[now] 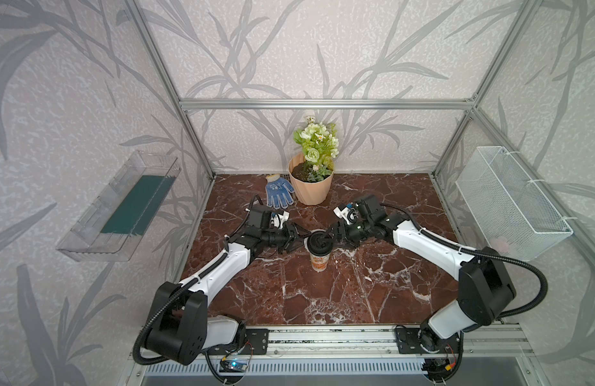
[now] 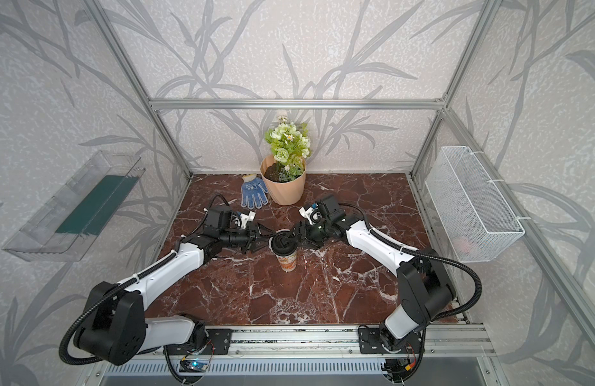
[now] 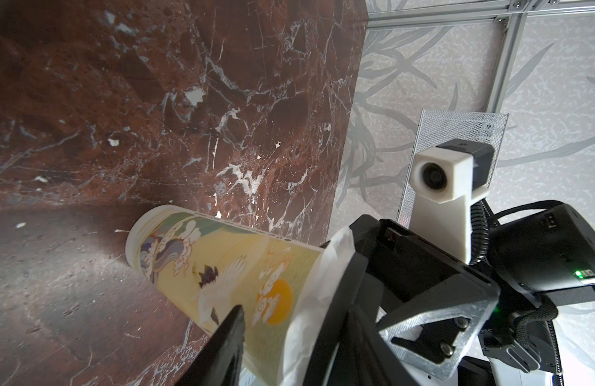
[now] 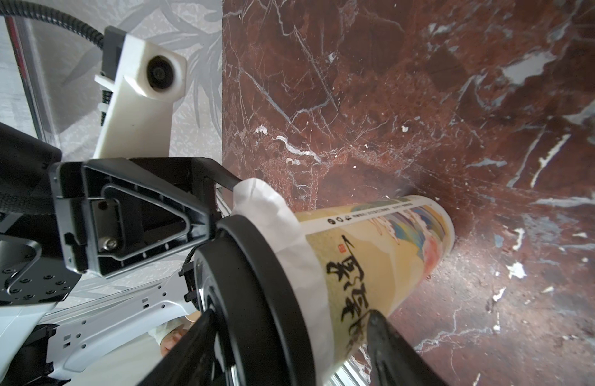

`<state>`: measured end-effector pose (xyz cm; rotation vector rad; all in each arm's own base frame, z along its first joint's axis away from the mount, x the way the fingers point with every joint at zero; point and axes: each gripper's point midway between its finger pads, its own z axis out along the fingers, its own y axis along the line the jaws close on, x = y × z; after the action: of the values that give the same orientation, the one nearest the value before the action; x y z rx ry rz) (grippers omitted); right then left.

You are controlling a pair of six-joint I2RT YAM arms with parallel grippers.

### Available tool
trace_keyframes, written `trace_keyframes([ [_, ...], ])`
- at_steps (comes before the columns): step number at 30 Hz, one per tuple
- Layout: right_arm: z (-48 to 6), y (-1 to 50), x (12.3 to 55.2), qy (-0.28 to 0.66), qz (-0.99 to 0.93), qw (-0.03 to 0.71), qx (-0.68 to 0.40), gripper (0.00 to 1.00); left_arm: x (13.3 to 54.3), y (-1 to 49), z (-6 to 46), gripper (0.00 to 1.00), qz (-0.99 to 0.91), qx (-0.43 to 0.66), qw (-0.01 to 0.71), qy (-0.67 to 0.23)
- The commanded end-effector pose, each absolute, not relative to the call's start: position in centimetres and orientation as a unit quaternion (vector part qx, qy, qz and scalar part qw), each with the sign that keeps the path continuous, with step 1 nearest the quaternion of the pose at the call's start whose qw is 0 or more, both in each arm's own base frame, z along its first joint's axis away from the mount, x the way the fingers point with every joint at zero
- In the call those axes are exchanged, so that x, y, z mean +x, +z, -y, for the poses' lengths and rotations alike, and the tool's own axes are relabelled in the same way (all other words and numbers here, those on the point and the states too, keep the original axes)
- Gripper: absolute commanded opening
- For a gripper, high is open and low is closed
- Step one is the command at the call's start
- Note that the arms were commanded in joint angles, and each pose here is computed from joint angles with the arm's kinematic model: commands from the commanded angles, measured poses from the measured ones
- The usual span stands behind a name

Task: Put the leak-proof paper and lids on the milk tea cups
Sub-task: Secure the cup lid on the cup, then reset both arms

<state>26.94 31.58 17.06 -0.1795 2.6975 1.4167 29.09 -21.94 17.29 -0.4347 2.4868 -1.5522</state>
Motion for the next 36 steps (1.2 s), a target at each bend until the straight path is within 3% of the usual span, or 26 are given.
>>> trace_keyframes([
  [1,-30.6,16.5,26.6,0.438,-0.897,0.035,-0.045,0.72,30.2,19.6,22.3,0.54,-0.823,-0.146,0.108,-0.537],
  [10,-30.4,20.7,27.3,0.467,-0.88,0.073,-0.055,0.82,30.8,21.8,21.8,0.66,-0.823,-0.144,0.143,-0.531],
  [16,-29.8,24.0,27.9,0.477,-0.87,0.106,-0.066,0.86,31.4,22.5,19.3,0.74,-0.843,-0.157,0.204,-0.473],
  [19,-27.6,24.0,28.4,0.454,-0.878,0.141,-0.057,0.85,32.1,22.1,16.1,0.75,-0.856,-0.179,0.271,-0.401],
  [23,-20.9,22.5,29.4,0.353,-0.905,0.237,-0.024,0.82,32.0,20.5,9.3,0.75,-0.878,-0.192,0.38,-0.219],
  [30,-6.4,18.0,31.9,0.076,-0.913,0.398,0.042,0.8,32.0,19.1,0.3,0.78,-0.826,-0.161,0.539,0.045],
  [32,-3.1,16.8,32.8,-0.003,-0.901,0.432,0.05,0.81,32.0,18.2,-1.7,0.86,-0.806,-0.159,0.56,0.106],
  [36,-0.6,13.4,34.8,-0.082,-0.874,0.479,0.001,0.81,32.9,15.9,-4.0,0.91,-0.815,-0.175,0.535,0.137],
])
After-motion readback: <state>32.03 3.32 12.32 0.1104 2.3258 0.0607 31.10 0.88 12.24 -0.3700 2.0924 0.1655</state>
